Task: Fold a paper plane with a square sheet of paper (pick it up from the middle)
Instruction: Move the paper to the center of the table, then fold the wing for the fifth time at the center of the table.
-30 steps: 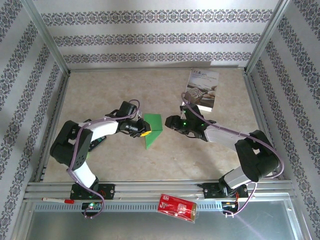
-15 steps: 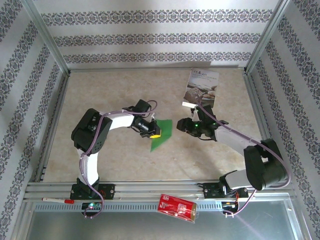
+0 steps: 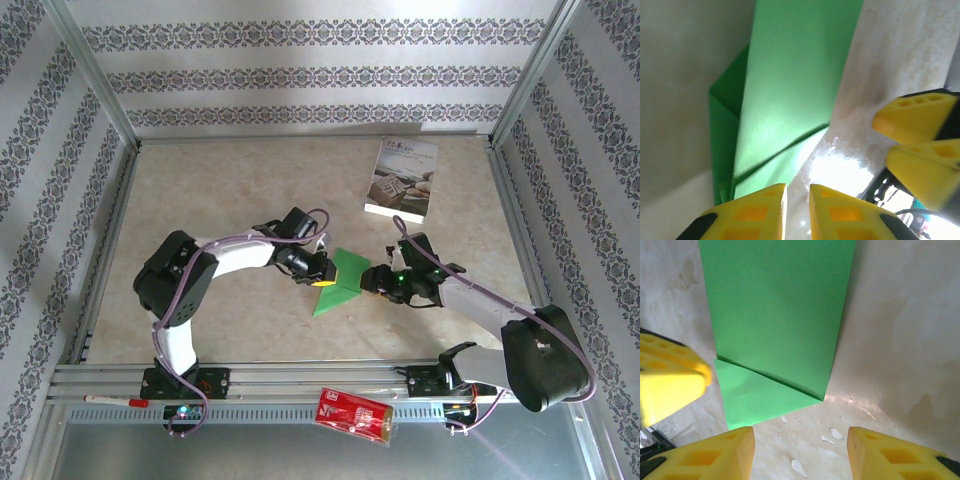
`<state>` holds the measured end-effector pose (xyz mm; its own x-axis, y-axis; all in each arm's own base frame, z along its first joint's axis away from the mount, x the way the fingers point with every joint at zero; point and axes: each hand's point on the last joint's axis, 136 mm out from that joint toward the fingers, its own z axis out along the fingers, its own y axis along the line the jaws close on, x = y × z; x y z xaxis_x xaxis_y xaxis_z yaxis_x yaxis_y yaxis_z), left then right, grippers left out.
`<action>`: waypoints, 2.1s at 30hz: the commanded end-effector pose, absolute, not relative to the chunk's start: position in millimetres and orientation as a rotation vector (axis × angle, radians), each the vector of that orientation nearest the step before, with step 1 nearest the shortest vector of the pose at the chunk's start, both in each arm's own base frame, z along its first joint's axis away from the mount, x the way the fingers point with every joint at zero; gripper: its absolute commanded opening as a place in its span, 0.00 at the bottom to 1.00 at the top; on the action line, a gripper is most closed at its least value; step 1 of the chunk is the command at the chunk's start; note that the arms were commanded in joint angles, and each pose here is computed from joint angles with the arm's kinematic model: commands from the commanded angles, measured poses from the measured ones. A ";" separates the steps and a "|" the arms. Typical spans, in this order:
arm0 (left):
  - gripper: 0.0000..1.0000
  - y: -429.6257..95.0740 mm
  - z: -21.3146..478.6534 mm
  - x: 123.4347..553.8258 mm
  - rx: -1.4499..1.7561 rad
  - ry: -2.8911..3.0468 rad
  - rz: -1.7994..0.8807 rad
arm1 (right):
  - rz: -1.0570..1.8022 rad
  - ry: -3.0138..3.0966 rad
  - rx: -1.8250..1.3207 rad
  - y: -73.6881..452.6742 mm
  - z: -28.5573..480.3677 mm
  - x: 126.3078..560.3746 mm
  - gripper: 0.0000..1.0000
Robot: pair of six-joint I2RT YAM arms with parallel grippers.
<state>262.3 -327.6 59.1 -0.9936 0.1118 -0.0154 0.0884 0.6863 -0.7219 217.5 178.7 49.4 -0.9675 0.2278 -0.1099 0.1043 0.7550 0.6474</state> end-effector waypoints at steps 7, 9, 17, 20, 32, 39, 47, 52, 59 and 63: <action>0.09 -324.9 32.4 270.0 -0.078 -2.872 1.159 | 1.019 2.780 0.312 191.2 37.5 221.6 0.51; 0.08 -323.3 25.5 270.0 -0.072 -2.862 1.151 | 1.020 2.788 0.319 191.9 33.7 222.3 0.51; 0.06 -321.1 6.9 262.2 -0.015 -2.784 1.198 | 1.112 2.764 0.297 203.6 32.5 226.1 0.51; 0.05 -320.3 5.7 260.7 -0.019 -2.781 1.198 | 1.124 2.762 0.303 205.4 31.2 228.1 0.48; 0.05 -319.6 3.3 259.0 -0.032 -2.775 1.190 | 1.116 2.731 0.299 202.0 29.9 241.0 0.20; 0.05 -319.7 1.4 259.4 -0.051 -2.778 1.171 | 1.104 2.731 0.296 197.7 30.1 249.7 0.21; 0.05 -320.1 1.3 260.8 -0.067 -2.779 1.163 | 1.112 2.727 0.294 198.9 34.0 255.8 0.12; 0.06 -324.0 8.7 266.2 -0.100 -2.794 1.192 | 1.108 2.738 0.330 198.8 39.7 256.8 0.05; 0.26 -331.4 52.2 281.8 -0.198 -2.892 1.374 | 1.050 2.819 0.477 195.6 42.3 238.6 0.01; 0.33 -326.6 72.4 274.6 -0.347 -3.036 1.412 | 1.045 2.839 0.590 194.3 47.5 230.0 0.00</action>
